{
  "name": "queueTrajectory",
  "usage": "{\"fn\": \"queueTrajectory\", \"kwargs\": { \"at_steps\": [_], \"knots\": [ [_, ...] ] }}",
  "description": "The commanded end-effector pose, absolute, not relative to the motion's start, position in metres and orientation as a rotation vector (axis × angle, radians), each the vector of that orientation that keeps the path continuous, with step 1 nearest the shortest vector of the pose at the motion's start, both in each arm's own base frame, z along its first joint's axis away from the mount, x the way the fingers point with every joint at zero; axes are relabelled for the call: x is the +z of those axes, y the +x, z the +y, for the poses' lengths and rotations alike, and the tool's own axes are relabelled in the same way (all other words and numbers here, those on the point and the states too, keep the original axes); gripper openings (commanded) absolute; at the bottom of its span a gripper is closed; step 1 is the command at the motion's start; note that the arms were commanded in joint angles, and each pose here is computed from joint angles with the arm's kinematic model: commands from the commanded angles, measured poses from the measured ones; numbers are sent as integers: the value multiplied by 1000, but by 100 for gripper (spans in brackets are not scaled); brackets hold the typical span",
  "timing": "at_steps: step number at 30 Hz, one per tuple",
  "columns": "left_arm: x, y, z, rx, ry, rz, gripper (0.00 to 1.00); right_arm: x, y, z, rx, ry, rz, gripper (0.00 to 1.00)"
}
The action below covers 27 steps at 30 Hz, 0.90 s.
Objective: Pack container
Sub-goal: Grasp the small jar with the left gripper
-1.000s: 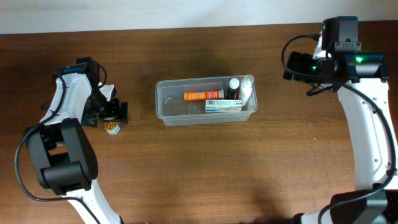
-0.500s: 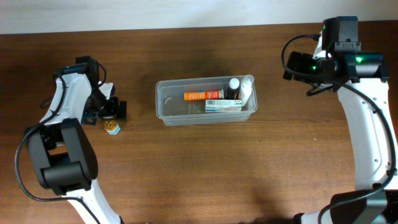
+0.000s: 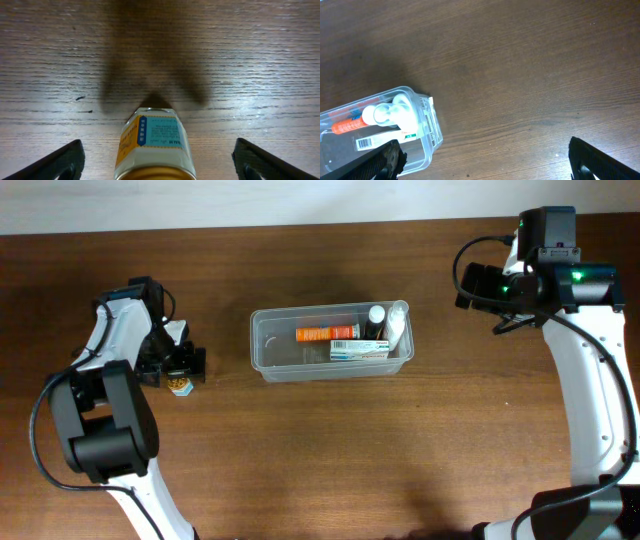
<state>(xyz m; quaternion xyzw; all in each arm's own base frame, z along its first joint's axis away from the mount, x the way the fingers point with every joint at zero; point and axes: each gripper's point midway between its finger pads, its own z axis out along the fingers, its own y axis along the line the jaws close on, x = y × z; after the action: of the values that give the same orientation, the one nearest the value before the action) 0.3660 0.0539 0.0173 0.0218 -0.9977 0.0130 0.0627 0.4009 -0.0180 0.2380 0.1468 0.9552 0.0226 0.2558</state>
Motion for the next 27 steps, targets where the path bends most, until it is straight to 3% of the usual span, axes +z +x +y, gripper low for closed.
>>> {"fn": "queueTrajectory", "kwargs": {
  "at_steps": [1, 3, 4, 10, 20, 27],
  "knots": [
    [12, 364, 56, 28, 70, -3001, 91, 239, 402, -17, 70, 408, 2588, 98],
    [12, 364, 56, 28, 71, -3001, 89, 239, 402, -17, 70, 408, 2588, 98],
    [12, 364, 56, 28, 71, -3000, 82, 239, 402, -17, 70, 409, 2588, 98],
    [10, 361, 55, 30, 71, -2991, 63, 239, 402, -17, 70, 409, 2588, 98],
    [-1, 353, 54, 32, 70, -2976, 39, 239, 402, -17, 70, 409, 2588, 98],
    [-1, 358, 55, 28, 70, -2996, 33, 239, 402, -17, 70, 409, 2588, 98]
  ]
}}
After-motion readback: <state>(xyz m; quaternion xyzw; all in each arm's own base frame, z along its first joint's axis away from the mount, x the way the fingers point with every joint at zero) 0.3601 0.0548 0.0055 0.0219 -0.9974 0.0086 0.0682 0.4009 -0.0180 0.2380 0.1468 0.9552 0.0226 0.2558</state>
